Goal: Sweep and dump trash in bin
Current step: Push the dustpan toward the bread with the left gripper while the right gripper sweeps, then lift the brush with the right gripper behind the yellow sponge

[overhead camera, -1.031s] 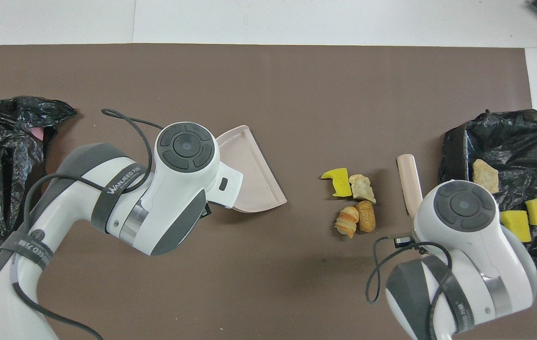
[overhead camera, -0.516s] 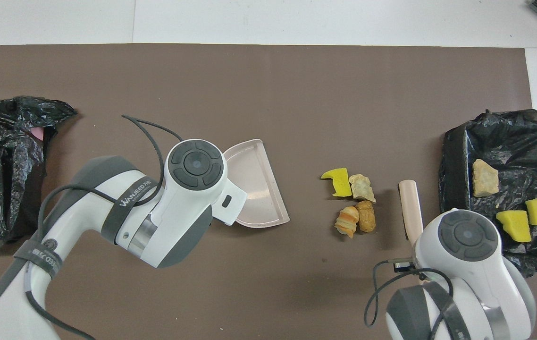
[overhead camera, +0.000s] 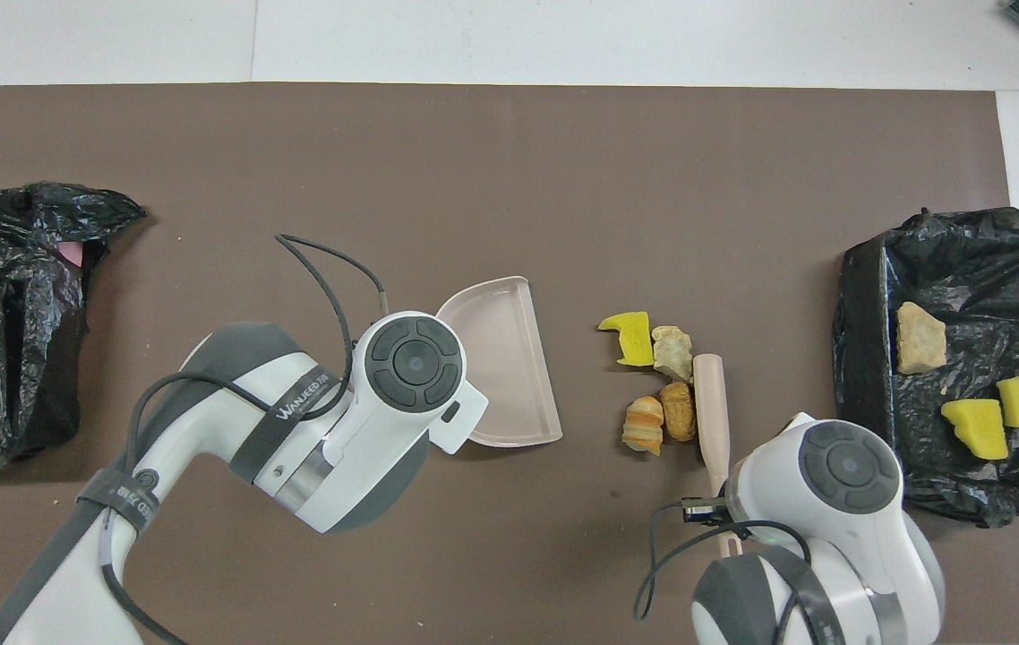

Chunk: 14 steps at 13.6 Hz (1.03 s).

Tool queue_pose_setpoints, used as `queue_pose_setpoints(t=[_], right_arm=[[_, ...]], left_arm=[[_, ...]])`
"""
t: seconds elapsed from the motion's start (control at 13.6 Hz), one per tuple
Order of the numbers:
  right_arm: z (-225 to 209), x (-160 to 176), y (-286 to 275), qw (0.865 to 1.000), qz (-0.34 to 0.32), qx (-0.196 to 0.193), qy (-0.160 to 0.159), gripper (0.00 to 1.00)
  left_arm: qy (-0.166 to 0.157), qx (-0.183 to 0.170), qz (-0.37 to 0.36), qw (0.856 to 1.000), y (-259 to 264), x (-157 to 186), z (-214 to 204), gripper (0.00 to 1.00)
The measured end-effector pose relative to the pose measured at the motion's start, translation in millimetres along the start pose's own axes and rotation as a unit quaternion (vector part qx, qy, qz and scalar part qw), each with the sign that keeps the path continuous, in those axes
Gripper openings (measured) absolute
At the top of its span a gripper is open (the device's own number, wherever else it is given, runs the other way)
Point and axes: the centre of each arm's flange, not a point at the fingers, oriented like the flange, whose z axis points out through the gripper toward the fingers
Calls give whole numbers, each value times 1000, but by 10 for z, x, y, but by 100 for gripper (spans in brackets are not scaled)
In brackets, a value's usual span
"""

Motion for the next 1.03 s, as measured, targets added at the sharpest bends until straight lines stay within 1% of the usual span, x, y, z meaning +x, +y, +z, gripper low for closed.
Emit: queue_pose_setpoints(t=[0.22,0.44,0.59,0.81,0.88,1.03], right_arm=[[172,52,-402,999,18,22,24,26],[268,56,-936,995,39,76,46,26],[183,74,-1250,992,50,110,49,26],[-97,92,-1600,988,51,135,58,26],[-196,85,-1634,988,48,136,52,26],[-480,41,-1568,992,42,120,17,26]], left_arm=[[1,2,7,1000,54,40,40,33],[0,2,13,1000,105,68,89,33],[-3,1,18,1000,114,61,113,33],[-4,0,23,1000,130,65,130,33],[-4,0,23,1000,133,68,129,33],[-4,0,23,1000,135,70,128,33]])
